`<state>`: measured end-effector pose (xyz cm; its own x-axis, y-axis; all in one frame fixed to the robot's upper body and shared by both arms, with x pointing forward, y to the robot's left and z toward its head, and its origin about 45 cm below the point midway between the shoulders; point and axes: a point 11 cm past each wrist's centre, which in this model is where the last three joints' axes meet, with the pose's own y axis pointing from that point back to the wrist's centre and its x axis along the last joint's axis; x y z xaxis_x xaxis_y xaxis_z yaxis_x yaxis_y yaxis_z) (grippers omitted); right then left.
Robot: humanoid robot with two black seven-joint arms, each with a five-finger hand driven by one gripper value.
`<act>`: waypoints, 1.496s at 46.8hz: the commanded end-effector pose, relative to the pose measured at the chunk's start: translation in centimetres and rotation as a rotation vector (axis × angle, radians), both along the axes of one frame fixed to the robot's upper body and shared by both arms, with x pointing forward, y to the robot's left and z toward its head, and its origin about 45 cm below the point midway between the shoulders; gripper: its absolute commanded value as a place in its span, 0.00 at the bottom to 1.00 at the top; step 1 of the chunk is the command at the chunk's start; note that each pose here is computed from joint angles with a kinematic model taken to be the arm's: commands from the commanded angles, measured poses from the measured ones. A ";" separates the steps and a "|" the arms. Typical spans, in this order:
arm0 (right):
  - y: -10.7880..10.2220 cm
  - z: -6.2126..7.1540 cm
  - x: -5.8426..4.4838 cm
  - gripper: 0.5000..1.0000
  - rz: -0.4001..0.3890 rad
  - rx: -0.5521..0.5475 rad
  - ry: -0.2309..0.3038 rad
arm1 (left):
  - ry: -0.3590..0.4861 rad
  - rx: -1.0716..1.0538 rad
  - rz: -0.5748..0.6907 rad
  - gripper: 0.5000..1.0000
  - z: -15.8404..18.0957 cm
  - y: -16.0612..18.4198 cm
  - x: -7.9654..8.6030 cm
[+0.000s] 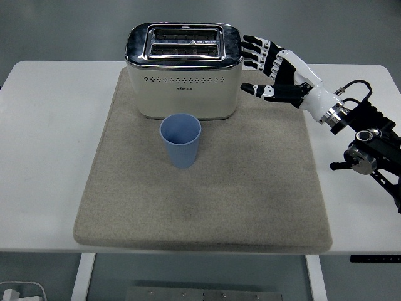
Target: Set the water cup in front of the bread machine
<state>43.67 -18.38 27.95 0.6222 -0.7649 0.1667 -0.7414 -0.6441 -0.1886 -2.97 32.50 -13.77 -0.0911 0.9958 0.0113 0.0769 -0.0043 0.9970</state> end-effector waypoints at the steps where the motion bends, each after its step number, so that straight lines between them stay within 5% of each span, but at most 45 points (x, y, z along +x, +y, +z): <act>1: -0.1 0.2 0.1 0.85 -0.004 0.006 -0.002 | 0.000 0.000 0.000 1.00 0.0 0.0 0.0; 8: -0.4 1.0 0.8 0.85 -0.038 0.068 -0.001 | 0.000 0.000 0.000 1.00 0.0 0.0 0.0; 11: -1.1 1.1 1.4 0.85 -0.075 0.122 0.047 | 0.000 0.000 0.000 1.00 0.0 0.0 0.0; 20: -1.4 -1.2 3.2 0.85 -0.149 0.205 0.472 | 0.000 0.000 0.000 1.00 0.0 0.0 0.0; 29: -1.0 -1.6 4.7 0.86 -0.182 0.279 0.678 | 0.000 0.000 0.000 1.00 0.0 0.0 0.0; 46: 3.2 -1.4 5.7 0.85 -0.232 0.337 0.690 | 0.000 0.000 0.000 1.00 0.0 0.0 0.0; 54: 2.9 -0.1 6.4 0.85 -0.253 0.453 0.678 | 0.000 0.000 0.000 1.00 0.0 0.0 0.0; 70: 1.4 -1.0 6.8 0.85 -0.295 0.480 0.691 | 0.000 0.000 0.000 1.00 0.0 0.0 0.0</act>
<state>50.45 -16.85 26.95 0.2306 -0.8008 -0.5528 -0.9125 -0.3752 0.1628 -2.97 32.50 -13.77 -0.0911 0.9958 0.0113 0.0769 -0.0043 0.9970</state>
